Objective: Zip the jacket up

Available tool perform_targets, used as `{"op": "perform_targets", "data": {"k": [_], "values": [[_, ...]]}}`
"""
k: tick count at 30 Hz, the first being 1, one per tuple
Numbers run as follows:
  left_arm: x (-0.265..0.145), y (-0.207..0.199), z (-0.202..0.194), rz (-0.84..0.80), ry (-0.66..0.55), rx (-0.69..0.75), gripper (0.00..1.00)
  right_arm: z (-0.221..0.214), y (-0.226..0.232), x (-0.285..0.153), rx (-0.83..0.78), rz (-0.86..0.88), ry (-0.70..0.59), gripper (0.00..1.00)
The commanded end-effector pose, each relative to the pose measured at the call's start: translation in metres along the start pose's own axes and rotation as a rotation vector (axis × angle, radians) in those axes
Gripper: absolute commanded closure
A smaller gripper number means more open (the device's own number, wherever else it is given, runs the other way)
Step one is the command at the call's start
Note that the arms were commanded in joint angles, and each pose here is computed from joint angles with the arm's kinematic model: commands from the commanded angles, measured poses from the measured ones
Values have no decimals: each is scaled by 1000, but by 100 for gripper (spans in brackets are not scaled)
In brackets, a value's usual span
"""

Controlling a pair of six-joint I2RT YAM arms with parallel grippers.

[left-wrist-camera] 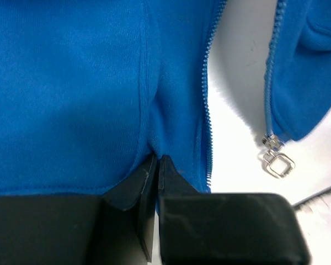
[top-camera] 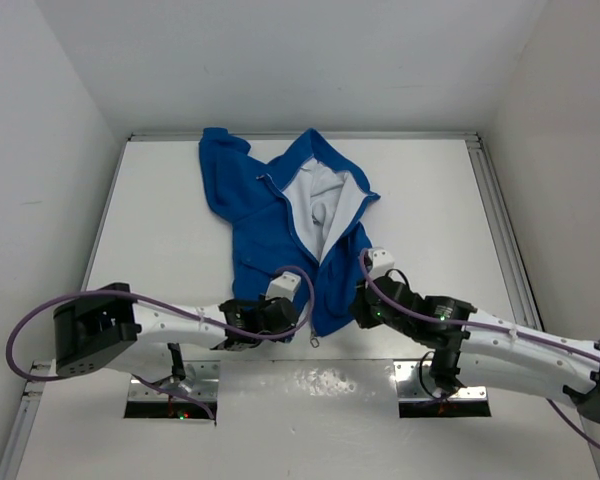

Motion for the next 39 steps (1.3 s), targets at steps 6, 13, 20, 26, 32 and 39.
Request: {"op": "perform_targets", "data": {"k": [6, 13, 20, 26, 32, 39], "values": [[-45, 3, 55, -43, -289, -235, 100, 4, 39, 11, 117, 187, 24, 81], [-74, 19, 77, -88, -584, -414, 100, 8, 84, 23, 287, 424, 81, 51], [-82, 25, 74, -121, -650, -469, 100, 6, 90, 29, 467, 573, 33, 35], [-86, 25, 69, -172, -667, -501, 100, 1, 82, 37, 546, 588, 6, 41], [-85, 21, 63, -238, -645, -517, 100, 3, 82, 39, 530, 646, -60, 47], [-93, 17, 66, -301, -636, -530, 100, 4, 81, 43, 530, 698, -110, 50]]}}
Point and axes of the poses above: each gripper's point midway between its finger pads, its own x axis out along the fingers, its own y axis along the line the jaws close on, z = x × y, the point moved 9 cm from there along -x, back along the fingers, and after that the axes turned 15 degrees about x, right-handed, at the moved point
